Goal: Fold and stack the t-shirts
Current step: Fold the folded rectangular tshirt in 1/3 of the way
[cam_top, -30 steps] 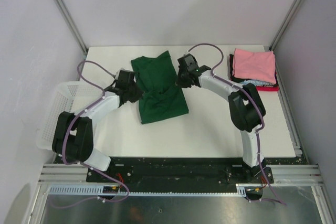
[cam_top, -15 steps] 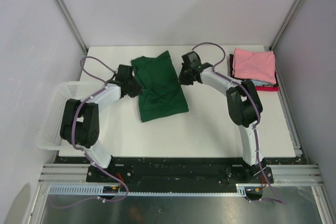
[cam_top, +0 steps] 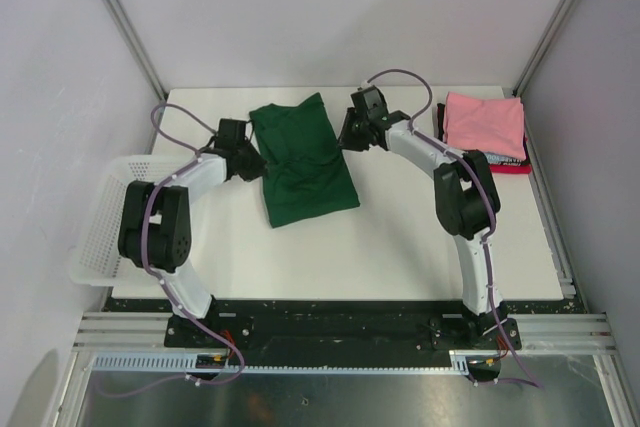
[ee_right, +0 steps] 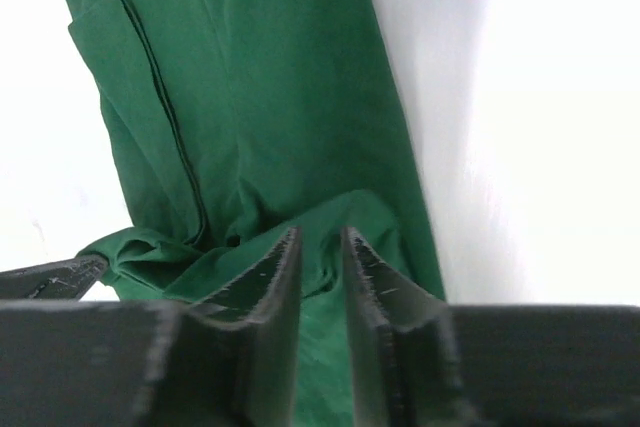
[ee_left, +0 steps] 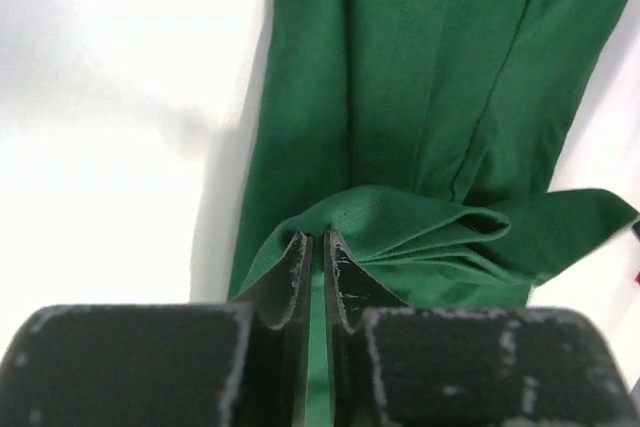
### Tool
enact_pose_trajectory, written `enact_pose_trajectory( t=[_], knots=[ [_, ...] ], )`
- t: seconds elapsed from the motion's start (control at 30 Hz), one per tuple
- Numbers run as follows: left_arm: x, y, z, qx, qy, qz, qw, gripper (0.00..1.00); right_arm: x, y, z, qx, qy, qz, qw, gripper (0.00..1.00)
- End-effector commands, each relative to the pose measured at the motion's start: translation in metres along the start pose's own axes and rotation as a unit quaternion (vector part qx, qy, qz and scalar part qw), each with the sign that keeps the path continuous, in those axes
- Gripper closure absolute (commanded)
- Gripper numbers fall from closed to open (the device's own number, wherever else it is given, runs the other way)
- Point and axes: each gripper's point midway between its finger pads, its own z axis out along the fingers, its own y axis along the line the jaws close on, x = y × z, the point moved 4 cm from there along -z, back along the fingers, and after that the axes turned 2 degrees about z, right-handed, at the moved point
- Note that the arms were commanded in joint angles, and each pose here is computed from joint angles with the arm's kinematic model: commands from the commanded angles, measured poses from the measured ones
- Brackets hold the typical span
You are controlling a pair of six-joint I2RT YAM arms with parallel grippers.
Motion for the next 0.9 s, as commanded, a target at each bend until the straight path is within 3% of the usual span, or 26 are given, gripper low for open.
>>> enact_pose_trajectory(
  t=[0.0, 0.1, 0.2, 0.27, 0.33, 0.6, 0.87],
  knots=[
    [-0.027, -0.009, -0.003, 0.025, -0.027, 0.021, 0.999, 0.8, -0.027, 0.012, -0.006, -0.025, -0.027, -0.027, 0.999, 0.66],
    [-0.034, -0.009, -0.008, 0.034, -0.032, 0.024, 0.999, 0.55, -0.033, 0.014, -0.014, -0.023, -0.03, -0.043, 0.998, 0.55],
    [-0.041, -0.012, -0.02, 0.046, -0.046, 0.036, 0.997, 0.41, -0.03, 0.019, -0.026, -0.024, -0.03, -0.065, 0.997, 0.52],
    [-0.041, -0.016, -0.03, 0.06, -0.048, 0.048, 0.996, 0.39, -0.022, 0.025, -0.036, -0.03, -0.031, -0.082, 0.996, 0.53],
    [-0.036, -0.02, -0.036, 0.078, -0.039, 0.053, 0.995, 0.44, -0.006, 0.029, -0.039, -0.037, -0.026, -0.1, 0.994, 0.56],
    [-0.008, -0.027, -0.027, 0.1, 0.012, 0.046, 0.994, 0.78, 0.04, 0.049, -0.008, -0.046, 0.017, -0.149, 0.988, 0.67],
    [-0.011, -0.03, 0.003, 0.093, 0.035, 0.034, 0.995, 0.85, 0.041, 0.065, 0.039, -0.039, 0.028, -0.154, 0.987, 0.67]
  ],
)
